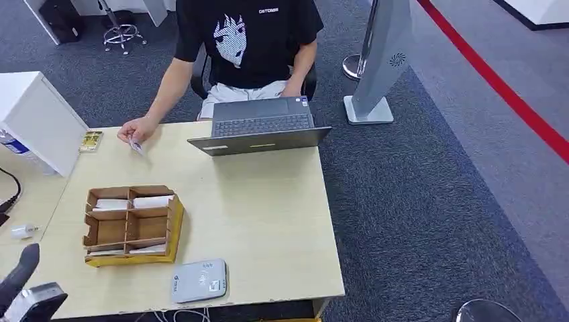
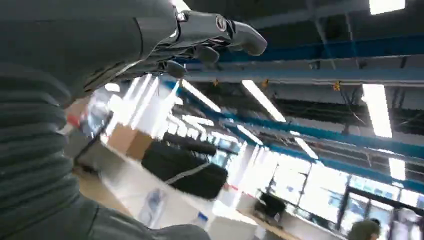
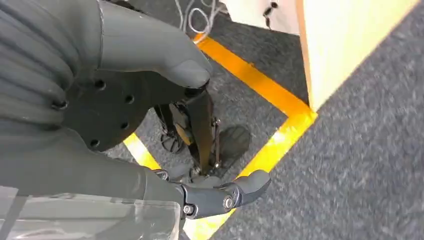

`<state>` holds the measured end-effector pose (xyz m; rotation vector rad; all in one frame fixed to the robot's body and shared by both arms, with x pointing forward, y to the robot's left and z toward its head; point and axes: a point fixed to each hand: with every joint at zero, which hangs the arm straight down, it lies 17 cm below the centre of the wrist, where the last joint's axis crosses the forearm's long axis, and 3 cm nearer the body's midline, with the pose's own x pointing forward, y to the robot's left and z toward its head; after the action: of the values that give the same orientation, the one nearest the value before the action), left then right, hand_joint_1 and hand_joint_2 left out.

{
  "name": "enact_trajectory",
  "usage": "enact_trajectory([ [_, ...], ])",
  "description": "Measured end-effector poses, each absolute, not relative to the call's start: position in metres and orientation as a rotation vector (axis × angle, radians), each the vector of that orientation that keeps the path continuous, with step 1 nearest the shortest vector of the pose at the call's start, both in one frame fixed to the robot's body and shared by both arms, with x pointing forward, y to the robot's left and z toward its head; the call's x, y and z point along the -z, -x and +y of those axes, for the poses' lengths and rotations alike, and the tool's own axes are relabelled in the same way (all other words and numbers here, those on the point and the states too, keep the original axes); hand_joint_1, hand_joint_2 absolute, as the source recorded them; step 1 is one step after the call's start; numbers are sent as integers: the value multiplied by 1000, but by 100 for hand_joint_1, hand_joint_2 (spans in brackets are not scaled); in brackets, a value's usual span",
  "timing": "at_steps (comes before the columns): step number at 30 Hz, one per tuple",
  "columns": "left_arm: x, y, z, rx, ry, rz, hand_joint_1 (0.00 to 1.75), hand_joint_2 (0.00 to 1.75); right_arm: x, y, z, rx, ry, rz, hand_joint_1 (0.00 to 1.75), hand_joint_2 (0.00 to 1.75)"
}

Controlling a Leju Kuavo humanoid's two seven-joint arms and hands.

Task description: Pass the card to the sensor for recognition and then transmit it.

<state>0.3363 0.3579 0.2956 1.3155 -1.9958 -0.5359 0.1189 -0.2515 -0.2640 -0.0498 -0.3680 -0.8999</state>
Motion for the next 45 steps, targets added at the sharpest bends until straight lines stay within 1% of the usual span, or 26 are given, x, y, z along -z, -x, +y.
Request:
enact_trajectory([
  [2,-300,-354,369,636,-1411,-1949,0,175,264,-120,-249,882,44,-365,0,175],
  [4,-304,-364,377,678,-1449,-1935,0,175,264,-120,-248,873,42,-363,0,175],
  [12,-304,-381,394,756,-1502,-1895,0,175,264,-119,-246,861,40,-361,0,175],
  [15,-298,-398,410,856,-1605,-1761,0,175,264,-119,-243,837,28,-357,0,175],
  [18,-287,-434,435,1032,-1710,-1607,0,175,263,-124,-239,832,0,-365,0,175],
  [22,-275,-471,454,1175,-1776,-1486,0,175,262,-128,-237,813,-11,-376,0,175],
  [29,-260,-498,431,1249,-1793,-1467,0,175,262,-127,-235,804,-16,-376,0,175],
  [41,-251,-502,420,1269,-1772,-1473,0,175,262,-125,-234,801,-16,-372,0,175],
  [42,-251,-502,420,1270,-1771,-1473,175,175,262,-125,-234,801,-16,-372,0,175],
  [45,-250,-502,418,1271,-1769,-1478,175,175,262,-125,-234,798,-15,-371,0,175],
])
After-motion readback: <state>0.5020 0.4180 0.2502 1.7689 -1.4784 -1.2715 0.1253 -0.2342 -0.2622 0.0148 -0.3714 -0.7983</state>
